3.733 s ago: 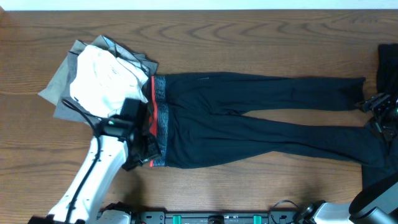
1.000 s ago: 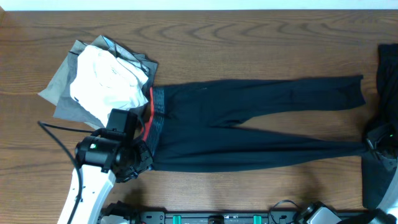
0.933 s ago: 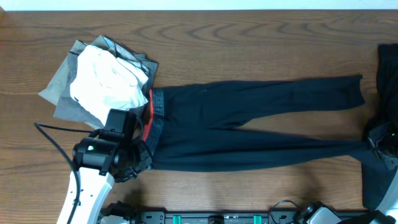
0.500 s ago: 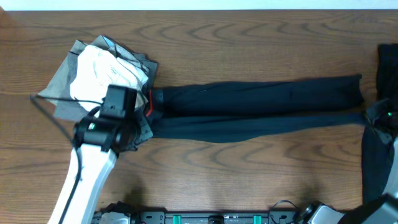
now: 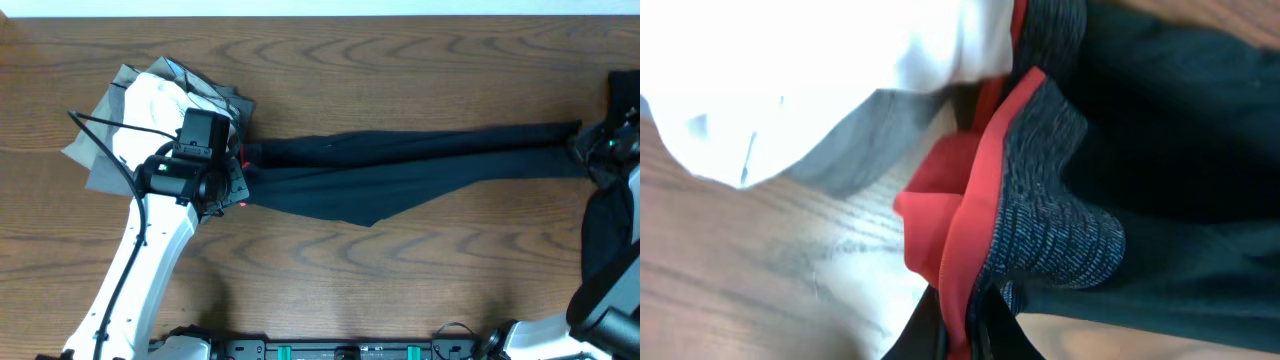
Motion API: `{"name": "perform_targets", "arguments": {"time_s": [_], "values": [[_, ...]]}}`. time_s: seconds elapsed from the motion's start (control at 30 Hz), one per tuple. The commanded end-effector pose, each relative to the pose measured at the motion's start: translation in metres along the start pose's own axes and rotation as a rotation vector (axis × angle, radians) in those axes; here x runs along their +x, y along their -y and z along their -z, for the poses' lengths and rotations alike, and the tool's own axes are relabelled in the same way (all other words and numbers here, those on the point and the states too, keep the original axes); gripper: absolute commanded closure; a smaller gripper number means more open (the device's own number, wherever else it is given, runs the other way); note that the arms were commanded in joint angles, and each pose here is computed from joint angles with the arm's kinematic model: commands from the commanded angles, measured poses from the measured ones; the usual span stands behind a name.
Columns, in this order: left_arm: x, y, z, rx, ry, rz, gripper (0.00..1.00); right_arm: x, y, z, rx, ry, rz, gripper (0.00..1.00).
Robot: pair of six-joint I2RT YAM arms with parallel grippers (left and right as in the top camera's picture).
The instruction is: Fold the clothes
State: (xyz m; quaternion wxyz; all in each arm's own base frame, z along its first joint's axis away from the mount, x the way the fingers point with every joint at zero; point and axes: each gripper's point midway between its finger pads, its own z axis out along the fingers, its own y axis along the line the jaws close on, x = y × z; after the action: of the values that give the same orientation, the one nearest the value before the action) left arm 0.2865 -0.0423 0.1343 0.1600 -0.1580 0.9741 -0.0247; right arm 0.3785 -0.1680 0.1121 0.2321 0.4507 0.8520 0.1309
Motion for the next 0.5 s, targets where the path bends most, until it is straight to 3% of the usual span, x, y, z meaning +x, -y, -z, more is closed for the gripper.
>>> {"name": "perform_targets", "arguments": {"time_s": [0.0, 0.27, 0.47], "values": [[-0.018, -0.008, -0.003, -0.040, 0.045, -0.020, 0.94, -0.012, -0.019, -0.011, -0.020, 0.002, 0.007, 0.99], [-0.042, -0.001, -0.028, -0.033, 0.077, -0.099, 0.94, -0.021, -0.023, -0.046, -0.031, -0.025, -0.029, 0.99], [-0.036, 0.000, -0.040, -0.036, 0.032, -0.105, 0.94, -0.016, -0.019, -0.047, -0.019, -0.057, -0.039, 0.99]]}}
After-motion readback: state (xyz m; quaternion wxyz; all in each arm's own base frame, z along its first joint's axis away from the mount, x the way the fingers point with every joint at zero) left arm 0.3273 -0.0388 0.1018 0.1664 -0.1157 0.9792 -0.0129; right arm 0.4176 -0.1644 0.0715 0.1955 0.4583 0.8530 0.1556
